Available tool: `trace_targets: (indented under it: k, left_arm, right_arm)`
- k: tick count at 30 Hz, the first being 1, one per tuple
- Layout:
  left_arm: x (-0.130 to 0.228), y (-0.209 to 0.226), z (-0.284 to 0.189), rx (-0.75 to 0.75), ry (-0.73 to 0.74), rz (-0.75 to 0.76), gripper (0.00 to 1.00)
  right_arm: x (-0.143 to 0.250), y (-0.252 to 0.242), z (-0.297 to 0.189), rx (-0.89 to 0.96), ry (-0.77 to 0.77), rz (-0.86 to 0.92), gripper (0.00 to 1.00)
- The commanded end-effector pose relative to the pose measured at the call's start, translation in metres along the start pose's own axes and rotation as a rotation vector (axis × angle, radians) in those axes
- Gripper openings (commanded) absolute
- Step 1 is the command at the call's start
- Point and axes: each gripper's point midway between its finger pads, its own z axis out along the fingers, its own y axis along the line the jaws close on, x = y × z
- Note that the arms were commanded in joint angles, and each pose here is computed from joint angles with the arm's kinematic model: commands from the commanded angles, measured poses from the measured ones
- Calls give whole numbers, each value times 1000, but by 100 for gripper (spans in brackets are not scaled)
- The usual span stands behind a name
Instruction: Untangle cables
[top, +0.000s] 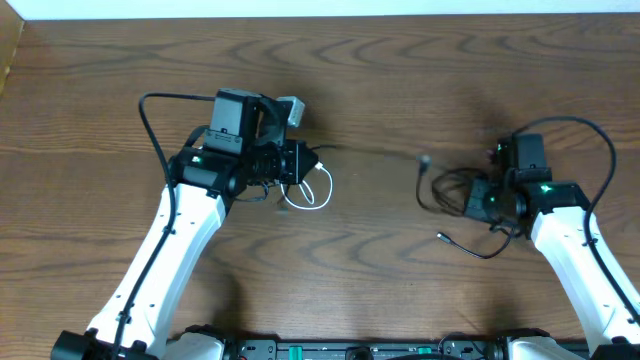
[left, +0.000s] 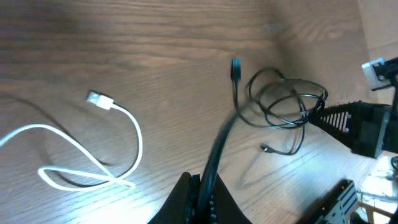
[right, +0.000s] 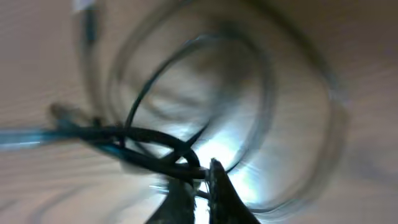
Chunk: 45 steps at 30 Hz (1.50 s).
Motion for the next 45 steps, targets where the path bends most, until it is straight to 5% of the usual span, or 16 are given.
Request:
trace_targets:
  k: [1,4,8,11,19,30,36,45]
  left_arm:
    - [-6,6,-6,-27,-26,-3,7]
    - [-6,6,-6,-26,-27,-2,9]
    - [-6,6,-6,-26,-26,-3,44]
    - [-5,5,-6,-24,-23,-2,51]
    - [5,-10,4,0,15,35,53]
    - [45,-42,55,51,188,119,52]
    - [71,-73,95,108,261,218,53]
    - [99,-84,145,110,315,301,53]
  right_arm:
    - [19,88,-25,-555,44,-341,2]
    - [24,120,-51,-797,23,-422,4]
    - [23,120,-51,-799,15,-425,9]
    - [20,115,-46,-752,9,-424,17]
    - [-1,41,-5,-238,3,-133,24]
    - [0,20,-1,-121,11,-30,24]
    - [10,-22,-1,113,21,186,24]
    - [16,-29,-2,153,36,239,24]
